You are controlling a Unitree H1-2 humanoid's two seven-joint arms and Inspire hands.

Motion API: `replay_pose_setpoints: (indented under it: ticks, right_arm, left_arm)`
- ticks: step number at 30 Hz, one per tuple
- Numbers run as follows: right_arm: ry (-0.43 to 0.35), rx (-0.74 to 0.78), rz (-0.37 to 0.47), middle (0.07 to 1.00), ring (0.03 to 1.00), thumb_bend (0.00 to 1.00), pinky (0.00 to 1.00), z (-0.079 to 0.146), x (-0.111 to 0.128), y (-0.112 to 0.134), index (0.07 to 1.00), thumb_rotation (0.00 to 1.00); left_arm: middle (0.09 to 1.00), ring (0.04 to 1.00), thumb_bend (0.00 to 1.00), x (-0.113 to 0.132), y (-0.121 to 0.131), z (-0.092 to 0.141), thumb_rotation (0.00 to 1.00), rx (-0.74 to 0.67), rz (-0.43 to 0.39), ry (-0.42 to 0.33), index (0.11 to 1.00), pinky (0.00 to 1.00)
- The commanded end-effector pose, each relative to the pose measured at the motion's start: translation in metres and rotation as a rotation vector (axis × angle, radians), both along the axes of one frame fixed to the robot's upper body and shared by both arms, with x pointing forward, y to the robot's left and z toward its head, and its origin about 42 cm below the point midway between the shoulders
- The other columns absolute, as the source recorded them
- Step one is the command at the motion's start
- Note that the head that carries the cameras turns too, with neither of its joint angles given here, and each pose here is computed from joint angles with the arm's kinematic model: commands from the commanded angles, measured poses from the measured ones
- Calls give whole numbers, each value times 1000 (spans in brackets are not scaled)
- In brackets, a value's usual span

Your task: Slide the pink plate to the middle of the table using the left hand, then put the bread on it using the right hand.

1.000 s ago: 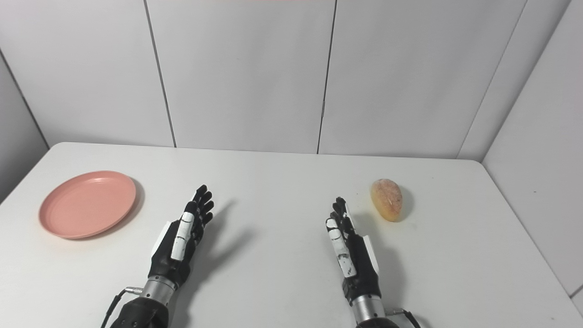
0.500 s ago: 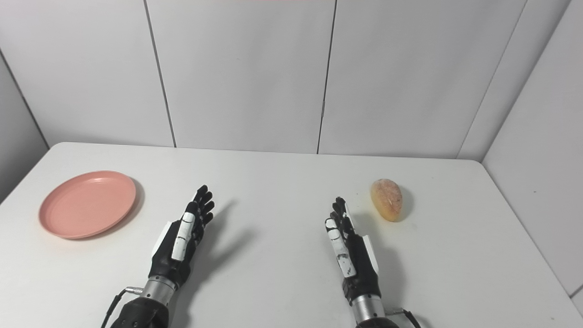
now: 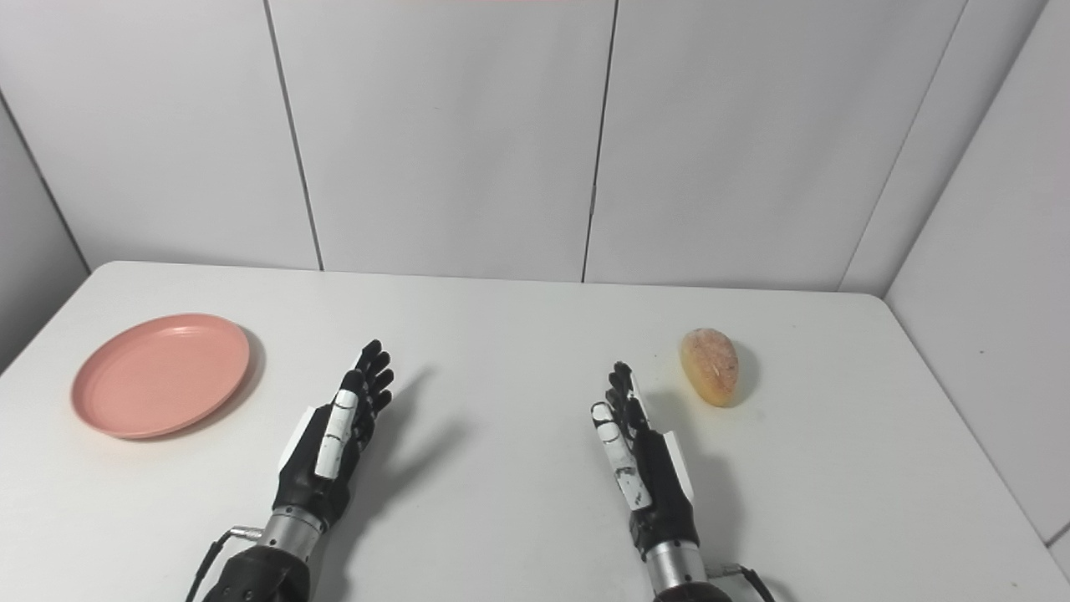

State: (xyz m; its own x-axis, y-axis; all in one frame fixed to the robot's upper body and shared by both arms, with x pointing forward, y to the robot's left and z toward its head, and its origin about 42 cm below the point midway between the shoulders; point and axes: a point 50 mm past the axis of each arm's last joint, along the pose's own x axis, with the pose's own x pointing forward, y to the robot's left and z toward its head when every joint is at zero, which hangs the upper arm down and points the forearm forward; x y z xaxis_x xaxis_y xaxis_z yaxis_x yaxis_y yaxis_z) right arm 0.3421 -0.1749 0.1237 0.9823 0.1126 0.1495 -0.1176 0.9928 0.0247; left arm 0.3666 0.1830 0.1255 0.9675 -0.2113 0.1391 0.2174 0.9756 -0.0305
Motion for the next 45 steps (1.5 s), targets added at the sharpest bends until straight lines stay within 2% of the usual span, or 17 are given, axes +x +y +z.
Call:
replay_pose_setpoints:
  ticks: [1, 14, 19, 24, 30, 35, 45]
  right_arm:
    - [-102, -5, 8, 1000, 1000, 614, 1000, 21, 9, 2, 1000, 883]
    - [-104, -2, 7, 1000, 1000, 594, 1000, 20, 8, 2, 1000, 886]
    - [-102, -1, 5, 1000, 1000, 609, 1000, 18, 7, -2, 1000, 881]
    - [-87, 43, 20, 1000, 1000, 653, 1000, 11, 3, -21, 1000, 843]
    - [-99, 38, 20, 1000, 1000, 602, 1000, 4, 1, -43, 1000, 870]
    - [-95, 60, 47, 1000, 1000, 593, 1000, -1, 4, -53, 1000, 870]
    - [-101, 41, 22, 1000, 1000, 531, 1000, -1, 2, -60, 1000, 884]
  left_arm:
    - [1000, 1000, 737, -7, 2, -12, 1000, 4, 2, 32, 1000, 1000]
    - [1000, 1000, 722, -7, 2, -13, 1000, 6, 5, 30, 1000, 1000]
    - [1000, 1000, 747, -8, -1, -15, 1000, 8, -1, 26, 1000, 1000]
    - [1000, 1000, 730, -10, -18, -25, 1000, 12, 0, 29, 1000, 1000]
    - [1000, 1000, 739, -12, -41, -32, 1000, 20, 13, 36, 1000, 1000]
    - [1000, 1000, 727, -9, -54, -36, 1000, 35, 6, 19, 1000, 1000]
    - [1000, 1000, 729, -7, -62, -43, 1000, 49, -10, 20, 1000, 1000]
